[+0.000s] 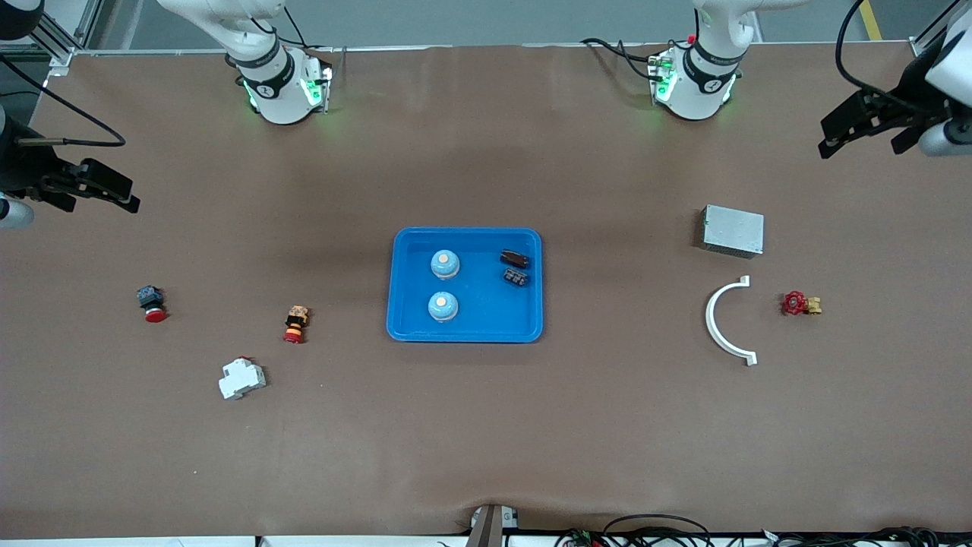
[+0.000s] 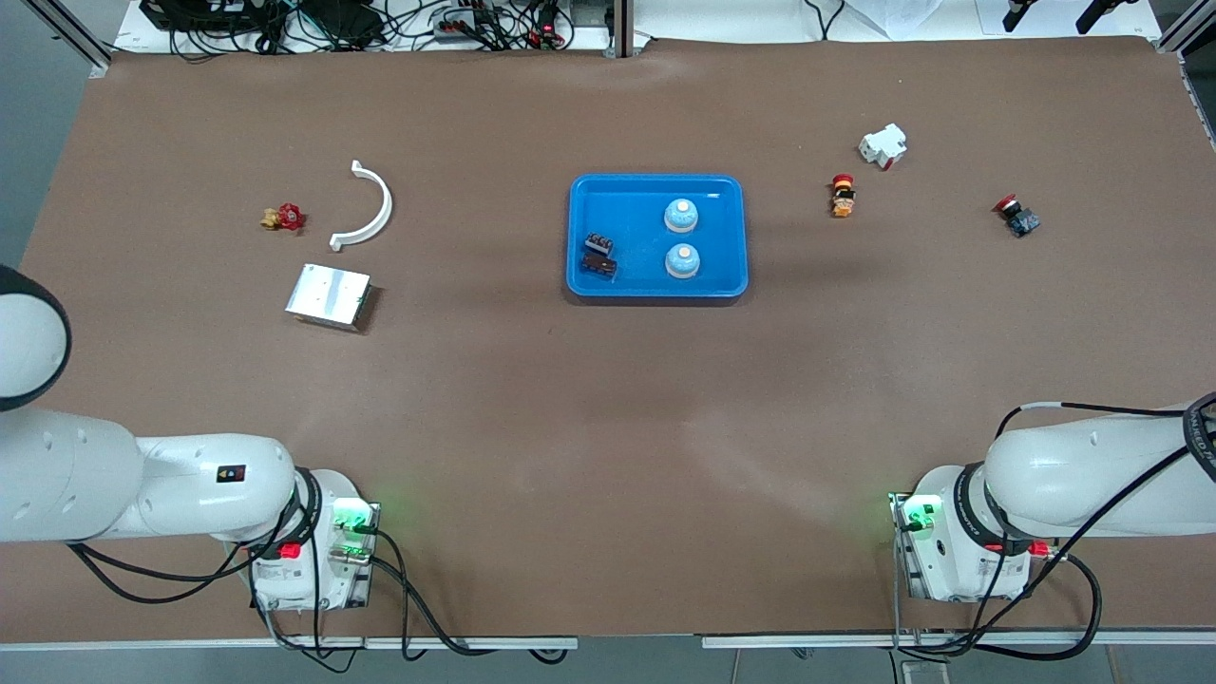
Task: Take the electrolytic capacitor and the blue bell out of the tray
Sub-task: 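Reach the left gripper toward the brown capacitor in the blue tray, then grasp the capacitor with the left gripper while the right gripper reaches a bell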
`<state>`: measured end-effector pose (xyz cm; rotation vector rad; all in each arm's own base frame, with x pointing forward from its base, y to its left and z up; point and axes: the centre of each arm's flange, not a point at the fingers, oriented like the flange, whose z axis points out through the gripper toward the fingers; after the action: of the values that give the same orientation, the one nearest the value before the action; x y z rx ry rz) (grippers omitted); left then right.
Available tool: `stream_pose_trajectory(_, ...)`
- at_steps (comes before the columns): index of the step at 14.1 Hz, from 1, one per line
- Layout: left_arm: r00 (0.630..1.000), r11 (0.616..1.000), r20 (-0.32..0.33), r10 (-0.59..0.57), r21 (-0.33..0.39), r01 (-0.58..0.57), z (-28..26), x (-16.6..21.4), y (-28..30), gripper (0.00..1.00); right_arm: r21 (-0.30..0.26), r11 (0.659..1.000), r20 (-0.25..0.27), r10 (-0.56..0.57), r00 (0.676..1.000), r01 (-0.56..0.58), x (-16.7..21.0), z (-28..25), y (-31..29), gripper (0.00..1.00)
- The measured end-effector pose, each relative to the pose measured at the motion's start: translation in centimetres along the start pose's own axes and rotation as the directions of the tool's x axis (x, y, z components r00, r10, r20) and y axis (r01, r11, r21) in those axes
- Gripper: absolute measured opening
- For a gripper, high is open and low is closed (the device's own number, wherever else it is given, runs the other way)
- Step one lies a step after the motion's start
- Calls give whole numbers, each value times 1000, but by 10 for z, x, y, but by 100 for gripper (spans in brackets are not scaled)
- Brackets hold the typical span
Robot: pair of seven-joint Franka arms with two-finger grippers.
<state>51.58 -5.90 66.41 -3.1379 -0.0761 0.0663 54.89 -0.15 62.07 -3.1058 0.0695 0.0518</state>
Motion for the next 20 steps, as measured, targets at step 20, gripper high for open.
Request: stream_pose_trajectory(20,875,878,67,-479,27,478,344,3,392,83,-3,996,34,94,995,-94,-5,95,-100,100)
